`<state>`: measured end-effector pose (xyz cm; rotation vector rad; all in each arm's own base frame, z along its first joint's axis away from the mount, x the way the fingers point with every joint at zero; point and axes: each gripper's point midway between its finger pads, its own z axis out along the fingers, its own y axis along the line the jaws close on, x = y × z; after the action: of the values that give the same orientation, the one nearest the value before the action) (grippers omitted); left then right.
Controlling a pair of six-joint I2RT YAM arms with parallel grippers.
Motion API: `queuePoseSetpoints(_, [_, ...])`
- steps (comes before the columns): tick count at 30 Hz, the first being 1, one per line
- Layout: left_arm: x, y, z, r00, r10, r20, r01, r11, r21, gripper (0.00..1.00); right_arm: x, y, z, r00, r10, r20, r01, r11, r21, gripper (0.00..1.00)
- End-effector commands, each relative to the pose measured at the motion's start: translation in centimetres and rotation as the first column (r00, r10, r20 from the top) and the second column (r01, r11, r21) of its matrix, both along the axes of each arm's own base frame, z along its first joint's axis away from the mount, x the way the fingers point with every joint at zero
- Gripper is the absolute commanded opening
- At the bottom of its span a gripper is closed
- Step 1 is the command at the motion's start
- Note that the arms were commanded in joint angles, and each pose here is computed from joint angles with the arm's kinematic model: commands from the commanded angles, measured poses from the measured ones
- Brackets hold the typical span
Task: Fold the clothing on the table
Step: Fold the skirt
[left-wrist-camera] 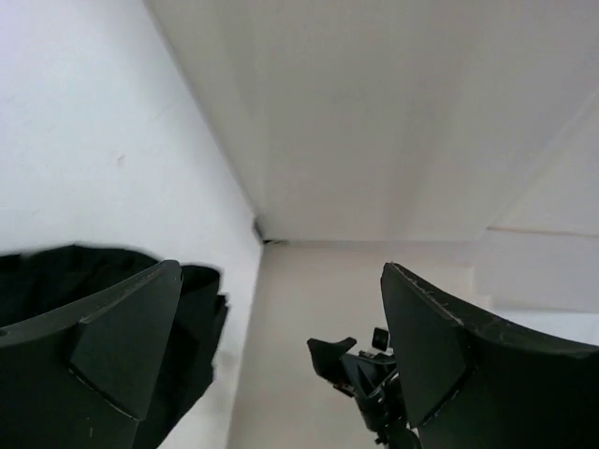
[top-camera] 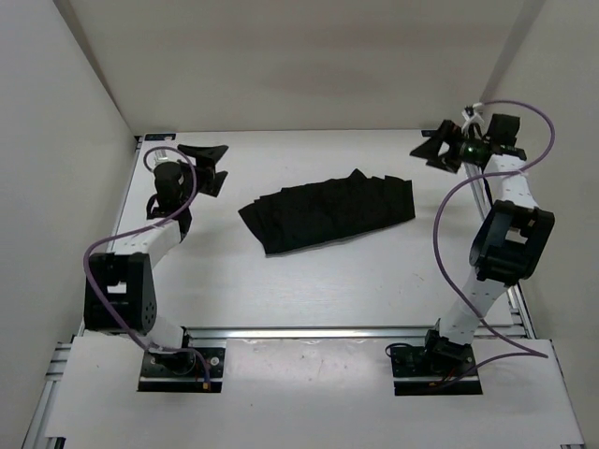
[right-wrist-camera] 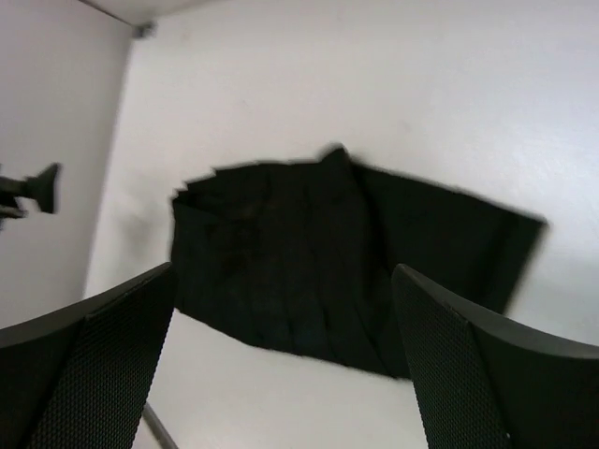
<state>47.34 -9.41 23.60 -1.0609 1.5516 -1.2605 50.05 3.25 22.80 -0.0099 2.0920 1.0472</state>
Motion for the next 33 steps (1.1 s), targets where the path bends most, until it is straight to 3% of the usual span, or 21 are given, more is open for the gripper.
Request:
queuePoseSetpoints(1, [-3.8,-1.3,0.0,0.998,-0.055,-0.004,0.055,0.986,0.157,0.98,-4.7,-1.8,-3.9,0.998,-0.013,-0.064,0.004,0.990,-0.139,0.99])
queuePoseSetpoints(2, [-5.1,-2.8,-0.5,0.992,-0.129,-0.017,0.128,0.944,0.303,0.99,-5.5,-2.4,-4.0,0.998,-0.019,-0.063,0.008,0.986,-0.166,1.00])
queuePoseSetpoints(3, [-5.9,-4.6,-1.2,0.975,-0.221,-0.016,0.200,0.847,0.493,0.99,-6.7,-2.6,-5.2,0.998,0.018,-0.061,-0.031,0.974,-0.223,0.99])
queuePoseSetpoints(4, [-6.3,-4.9,-2.0,0.960,-0.262,-0.095,0.256,0.698,0.669,0.98,-7.6,-2.8,-6.2,0.996,0.055,-0.075,-0.073,0.963,-0.260,0.99])
queuePoseSetpoints(5, [-7.4,-7.5,-2.7,0.931,-0.310,-0.194,0.344,0.566,0.749,0.99,-8.0,-2.7,-6.8,0.993,0.086,-0.078,-0.104,0.954,-0.280,0.99])
queuePoseSetpoints(6, [-8.1,-10.0,-1.8,0.902,-0.382,-0.203,0.364,0.418,0.832,0.99,-8.4,-2.5,-6.6,0.988,0.151,-0.038,-0.155,0.933,-0.326,0.99])
queuePoseSetpoints(7, [-8.8,-9.9,-4.8,0.869,-0.383,-0.314,0.445,0.327,0.834,0.99,-8.4,-1.7,-6.6,0.971,0.237,0.010,-0.217,0.906,-0.363,1.00])
queuePoseSetpoints(8, [-9.1,-10.1,-6.6,0.840,-0.400,-0.366,0.503,0.323,0.802,0.99,-8.3,-1.3,-6.4,0.960,0.278,0.042,-0.241,0.888,-0.393,0.99])
queuePoseSetpoints(10, [-9.0,-10.4,-8.7,0.827,-0.410,-0.384,0.549,0.441,0.710,0.97,-7.0,-0.7,-6.9,0.933,0.346,0.098,-0.264,0.843,-0.468,0.99])
queuePoseSetpoints(11, [-8.8,-10.4,-10.0,0.830,-0.397,-0.392,0.548,0.450,0.705,0.98,-6.2,0.0,-6.9,0.921,0.371,0.122,-0.269,0.828,-0.492,0.99])
queuePoseSetpoints(12, [-8.7,-11.1,-10.2,0.830,-0.398,-0.391,0.546,0.432,0.718,0.99,-5.9,0.9,-8.1,0.912,0.397,0.104,-0.300,0.818,-0.490,0.99])
queuePoseSetpoints(16, [-7.9,-10.9,-13.0,0.809,-0.318,-0.495,0.569,0.215,0.794,0.99,-2.5,2.4,-10.0,0.907,0.413,0.081,-0.327,0.812,-0.484,0.99])
queuePoseSetpoints(18, [-7.2,-10.6,-13.9,0.805,-0.294,-0.515,0.572,0.151,0.806,0.99,-0.5,3.5,-9.4,0.897,0.429,0.105,-0.323,0.800,-0.506,0.99])
queuePoseSetpoints(26, [-2.2,-10.8,-14.7,0.814,-0.293,-0.501,0.562,0.182,0.807,0.99,5.1,5.9,-12.5,0.882,0.466,0.073,-0.375,0.787,-0.489,0.99])
queuePoseSetpoints(33, [-0.6,-13.0,-14.4,0.806,-0.349,-0.477,0.561,0.198,0.803,0.98,5.2,10.2,-13.4,0.821,0.565,0.078,-0.485,0.763,-0.427,0.99])
